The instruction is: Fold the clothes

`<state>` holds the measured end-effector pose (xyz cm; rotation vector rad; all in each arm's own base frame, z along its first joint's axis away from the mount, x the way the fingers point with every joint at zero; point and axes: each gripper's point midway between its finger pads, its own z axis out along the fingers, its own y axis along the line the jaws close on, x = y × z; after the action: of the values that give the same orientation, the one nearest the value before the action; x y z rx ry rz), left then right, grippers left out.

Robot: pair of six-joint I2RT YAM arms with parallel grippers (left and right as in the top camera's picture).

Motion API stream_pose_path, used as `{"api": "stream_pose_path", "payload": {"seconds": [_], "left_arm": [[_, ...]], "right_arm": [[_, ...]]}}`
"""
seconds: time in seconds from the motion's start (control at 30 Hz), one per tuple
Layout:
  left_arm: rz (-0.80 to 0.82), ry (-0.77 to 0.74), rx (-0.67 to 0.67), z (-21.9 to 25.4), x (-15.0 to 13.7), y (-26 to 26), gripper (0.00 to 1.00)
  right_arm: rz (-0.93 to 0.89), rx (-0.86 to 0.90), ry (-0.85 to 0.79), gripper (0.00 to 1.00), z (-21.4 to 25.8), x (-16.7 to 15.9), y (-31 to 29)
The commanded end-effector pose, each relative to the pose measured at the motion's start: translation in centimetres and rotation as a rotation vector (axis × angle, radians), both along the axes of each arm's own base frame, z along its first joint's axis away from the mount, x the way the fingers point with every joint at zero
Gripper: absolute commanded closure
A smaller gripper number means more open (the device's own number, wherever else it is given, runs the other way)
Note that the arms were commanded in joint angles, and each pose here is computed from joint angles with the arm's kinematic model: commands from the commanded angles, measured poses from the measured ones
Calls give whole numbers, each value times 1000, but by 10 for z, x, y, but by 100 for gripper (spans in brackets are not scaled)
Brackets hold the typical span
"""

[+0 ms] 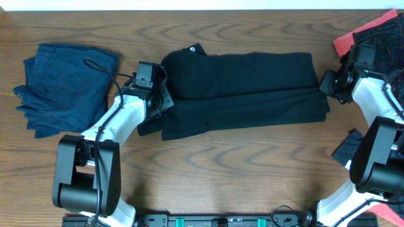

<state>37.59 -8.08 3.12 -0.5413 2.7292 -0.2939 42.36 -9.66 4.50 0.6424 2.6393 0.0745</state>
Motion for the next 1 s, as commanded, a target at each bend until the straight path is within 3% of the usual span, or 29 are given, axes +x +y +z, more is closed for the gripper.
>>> {"api": "stream_pose_path", "payload": {"seconds": [0.0, 0.3, 0.33, 0.37, 0.4, 0.43, 0.53, 0.67, 0.97], "left_arm": [[22, 5, 21, -2, -1, 7, 94], [32, 8, 17, -2, -1, 7, 93], [32, 4, 16, -2, 0, 7, 93], [32, -1, 15, -2, 1, 7, 93], [32, -8, 13, -1, 3, 6, 83], [32, -11, 13, -1, 3, 6, 68], [21, -8, -10, 1, 3, 2, 35], [-43, -26, -85, 13, 1, -13, 22], [-133, -114, -91, 59, -10, -31, 22]], "right_arm": [[23, 0, 1, 99, -4, 2, 4], [123, -6, -16, 98, -2, 9, 25], [125, -14, -14, 93, -3, 10, 25], [125, -22, -12, 80, -3, 10, 25], [120, -34, -9, 61, -3, 10, 24], [116, -41, -8, 52, -3, 9, 23], [97, -68, 9, 41, -4, 6, 16], [87, -77, 53, 39, -8, -4, 13], [96, -32, 238, 43, -22, -48, 22]]}}
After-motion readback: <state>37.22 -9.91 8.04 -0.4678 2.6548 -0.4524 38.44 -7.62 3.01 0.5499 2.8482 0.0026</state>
